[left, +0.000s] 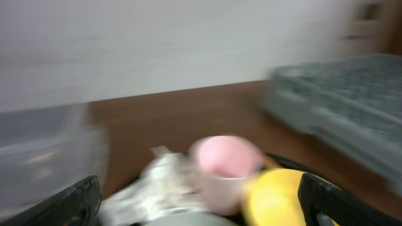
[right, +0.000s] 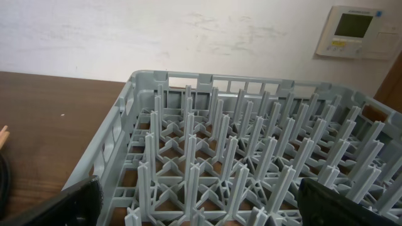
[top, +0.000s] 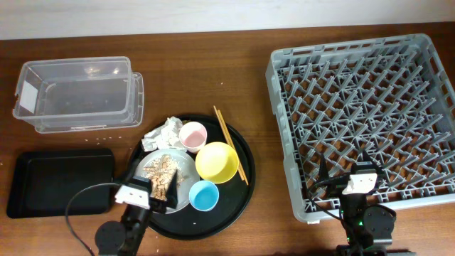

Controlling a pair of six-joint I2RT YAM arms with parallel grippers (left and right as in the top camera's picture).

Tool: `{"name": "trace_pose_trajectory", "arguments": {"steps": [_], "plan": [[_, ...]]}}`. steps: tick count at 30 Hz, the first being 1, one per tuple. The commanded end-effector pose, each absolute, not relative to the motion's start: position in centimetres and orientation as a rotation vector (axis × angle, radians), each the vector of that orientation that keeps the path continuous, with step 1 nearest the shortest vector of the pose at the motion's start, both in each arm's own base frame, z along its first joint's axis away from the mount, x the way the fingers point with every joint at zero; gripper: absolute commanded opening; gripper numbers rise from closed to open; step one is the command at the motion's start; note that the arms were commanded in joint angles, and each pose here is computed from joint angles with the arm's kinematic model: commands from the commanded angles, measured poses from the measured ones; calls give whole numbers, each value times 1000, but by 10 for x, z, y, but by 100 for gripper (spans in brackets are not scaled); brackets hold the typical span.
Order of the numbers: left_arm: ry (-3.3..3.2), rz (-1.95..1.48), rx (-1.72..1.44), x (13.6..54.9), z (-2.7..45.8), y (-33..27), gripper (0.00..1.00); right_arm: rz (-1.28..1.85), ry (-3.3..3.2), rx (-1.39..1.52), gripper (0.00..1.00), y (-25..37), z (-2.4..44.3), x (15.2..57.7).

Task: Sort waste into correct bins and load items into the dishwasher rack
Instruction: 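Move the left gripper up over the round tray toward the tissue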

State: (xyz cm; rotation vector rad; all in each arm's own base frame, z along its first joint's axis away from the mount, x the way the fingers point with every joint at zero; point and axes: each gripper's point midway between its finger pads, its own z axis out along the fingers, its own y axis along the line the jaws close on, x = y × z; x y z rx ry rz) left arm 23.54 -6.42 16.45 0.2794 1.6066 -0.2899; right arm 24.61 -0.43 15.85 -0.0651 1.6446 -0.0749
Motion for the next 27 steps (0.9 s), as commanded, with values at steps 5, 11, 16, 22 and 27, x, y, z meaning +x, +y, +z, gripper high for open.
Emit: {"name": "trace_pose_trajectory", "arguments": {"steps": [5,11,16,22,27], "plan": [[1420,-794,808,163,174,-151,99,-88,1647,-63,99,-6,156,246],[1389,-794,829,161,179,-152,99,-88,1647,-63,99,-6,156,246],[1373,-791,838,160,182,-153,99,-88,1647,-63,99,-6,156,246],[1394,-802,829,160,178,-152,99,-88,1647,-63,99,-6,156,246],[1565,-777,608,184,162,-136,99,-88,1647,-63,99,-6,156,246]]}}
